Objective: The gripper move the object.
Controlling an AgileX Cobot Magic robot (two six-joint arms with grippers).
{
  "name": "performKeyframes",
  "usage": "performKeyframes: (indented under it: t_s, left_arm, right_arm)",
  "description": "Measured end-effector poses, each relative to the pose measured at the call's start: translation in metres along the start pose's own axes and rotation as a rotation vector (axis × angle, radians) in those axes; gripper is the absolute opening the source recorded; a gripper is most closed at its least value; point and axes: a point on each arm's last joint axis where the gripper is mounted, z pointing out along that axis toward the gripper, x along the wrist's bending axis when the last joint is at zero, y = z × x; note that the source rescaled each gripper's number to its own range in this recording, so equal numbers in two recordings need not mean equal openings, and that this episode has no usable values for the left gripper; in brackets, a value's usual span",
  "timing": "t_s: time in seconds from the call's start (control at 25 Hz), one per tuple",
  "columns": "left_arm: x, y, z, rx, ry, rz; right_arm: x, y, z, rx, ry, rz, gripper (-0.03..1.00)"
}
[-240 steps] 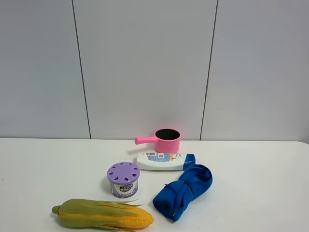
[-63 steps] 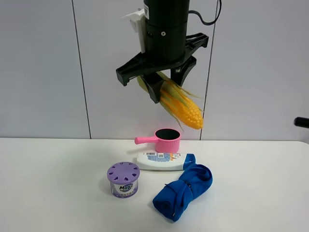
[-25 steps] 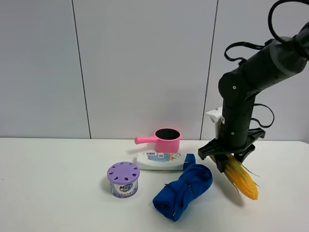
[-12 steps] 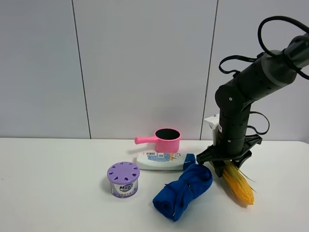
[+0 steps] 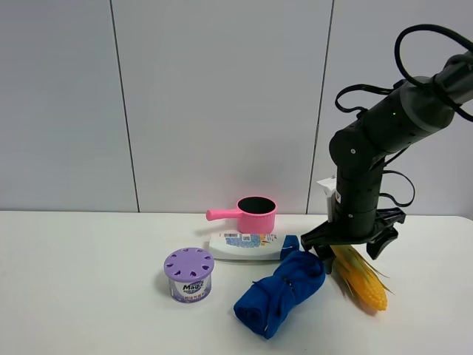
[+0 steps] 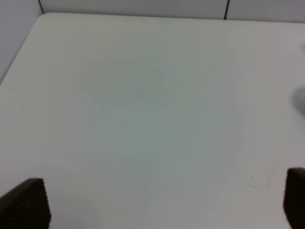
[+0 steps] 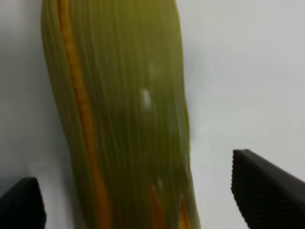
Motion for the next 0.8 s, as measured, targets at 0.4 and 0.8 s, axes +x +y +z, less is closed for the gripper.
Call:
performKeyframes:
  t_s: [0.4,0.8]
  left_arm:
    - [0.0,0.0,0.0,0.0,0.0,0.0]
    - [0.0,0.0,0.0,0.0,0.0,0.0]
  right_arm:
    - [-0.008,0.001,-0.025,-0.002,-0.021,0.002,0.66]
    - [-0.051,-0.001,-0.177,-0.33,-0.023,0.019,0.66]
